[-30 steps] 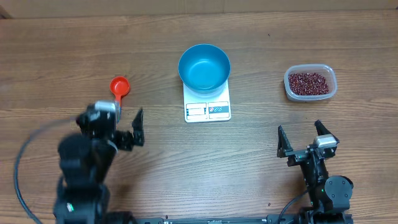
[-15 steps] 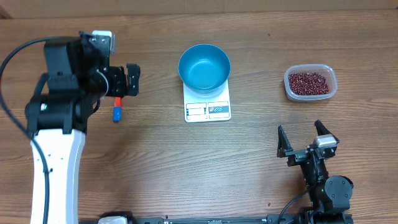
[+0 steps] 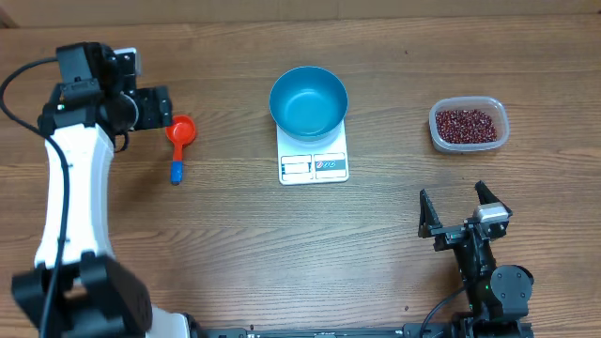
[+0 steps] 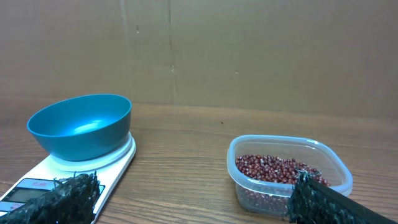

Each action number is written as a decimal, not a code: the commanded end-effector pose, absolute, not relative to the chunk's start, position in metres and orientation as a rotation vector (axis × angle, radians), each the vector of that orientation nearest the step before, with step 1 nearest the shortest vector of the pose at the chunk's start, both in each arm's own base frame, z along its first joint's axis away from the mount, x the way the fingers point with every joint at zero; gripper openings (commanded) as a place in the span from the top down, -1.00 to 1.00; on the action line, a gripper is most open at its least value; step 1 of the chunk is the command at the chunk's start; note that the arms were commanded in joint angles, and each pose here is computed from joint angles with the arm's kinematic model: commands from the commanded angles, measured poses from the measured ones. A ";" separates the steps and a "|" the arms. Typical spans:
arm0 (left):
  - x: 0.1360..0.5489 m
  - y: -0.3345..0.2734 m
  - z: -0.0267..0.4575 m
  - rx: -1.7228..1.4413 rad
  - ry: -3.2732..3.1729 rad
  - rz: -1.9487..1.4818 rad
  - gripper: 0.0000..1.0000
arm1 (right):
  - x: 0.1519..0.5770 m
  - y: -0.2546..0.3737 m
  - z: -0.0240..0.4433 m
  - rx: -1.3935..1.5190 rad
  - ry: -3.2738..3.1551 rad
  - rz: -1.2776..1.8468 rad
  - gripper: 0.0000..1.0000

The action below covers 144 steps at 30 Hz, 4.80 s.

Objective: Scoop item into bowl and weigh 150g on scale
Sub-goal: 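Reach the left gripper to the red scoop and grasp its cup, then lift the red scoop with the left gripper and carry it over the scale, then reach the right gripper to the scoop handle and grasp it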

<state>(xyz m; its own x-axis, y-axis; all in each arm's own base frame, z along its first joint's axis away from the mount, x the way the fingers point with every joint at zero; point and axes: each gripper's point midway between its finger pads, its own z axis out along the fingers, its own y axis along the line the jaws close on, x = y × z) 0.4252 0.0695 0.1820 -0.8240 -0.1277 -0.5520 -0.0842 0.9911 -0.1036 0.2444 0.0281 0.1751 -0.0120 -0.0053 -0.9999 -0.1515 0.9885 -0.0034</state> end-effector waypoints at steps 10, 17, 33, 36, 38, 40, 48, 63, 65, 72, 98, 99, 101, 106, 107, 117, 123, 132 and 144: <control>0.453 0.080 0.078 -0.012 2.698 -0.189 -0.44 | 0.244 0.030 0.173 -0.130 1.579 0.121 -1.00; 0.460 0.087 0.039 -0.032 2.745 -0.162 -0.37 | 0.244 0.030 0.173 -0.130 1.579 0.121 -1.00; 0.463 0.087 -0.012 -0.111 2.799 -0.193 0.23 | 0.244 0.030 0.173 -0.130 1.579 0.121 -1.00; 0.466 0.086 -0.011 -0.103 2.788 -0.190 0.46 | 0.244 0.030 0.173 -0.130 1.579 0.121 -1.00; 0.469 0.085 -0.010 -0.104 2.780 -0.190 0.81 | 0.244 0.030 0.173 -0.130 1.579 0.121 -1.00; 0.470 0.085 -0.009 -0.146 2.774 -0.195 0.92 | 0.244 0.030 0.173 -0.130 1.579 0.121 -1.00; 0.483 0.087 0.047 -0.379 2.696 -0.238 0.92 | 0.244 0.030 0.173 -0.130 1.579 0.121 -1.00; 0.440 0.022 0.287 -0.675 2.310 -0.720 0.91 | 0.244 0.030 0.173 -0.130 1.579 0.121 -1.00; 0.427 0.008 0.296 -0.711 2.315 -0.760 0.92 | 0.244 0.030 0.173 -0.130 1.579 0.121 -1.00; 0.406 -0.057 0.292 -0.695 2.431 -0.851 0.91 | 0.244 0.030 0.173 -0.130 1.579 0.121 -1.00; 0.403 -0.175 0.237 -0.941 2.535 -0.682 0.91 | 0.228 0.080 0.190 -0.183 1.528 0.559 -1.00; 0.404 -0.176 0.232 -0.954 2.545 -0.680 0.92 | 0.226 0.082 0.194 -0.180 1.518 0.587 -1.00; 0.404 -0.181 0.224 -0.966 2.572 -0.694 0.91 | 0.222 0.086 0.205 -0.184 1.490 0.628 -1.00; 0.405 -0.191 0.212 -0.970 2.621 -0.733 0.92 | 0.212 0.092 0.240 -0.210 1.437 0.676 -1.00; 0.405 -0.192 0.211 -0.976 2.625 -0.735 0.92 | 0.211 0.093 0.246 -0.216 1.436 0.688 -1.00; 0.403 -0.196 0.212 -0.973 2.640 -0.769 0.92 | 0.220 0.123 0.295 -0.333 1.622 0.885 -1.00; 0.400 -0.202 0.212 -0.992 2.641 -0.793 0.91 | 0.253 0.135 0.297 -0.246 1.956 1.063 -1.00; 0.402 -0.201 0.211 -1.077 2.612 -0.782 0.92 | 0.299 0.149 0.264 -0.123 2.223 1.284 -1.00; 0.395 -0.215 0.199 -1.377 2.571 -0.796 0.92 | 0.329 0.175 0.241 -0.030 2.278 1.394 -0.56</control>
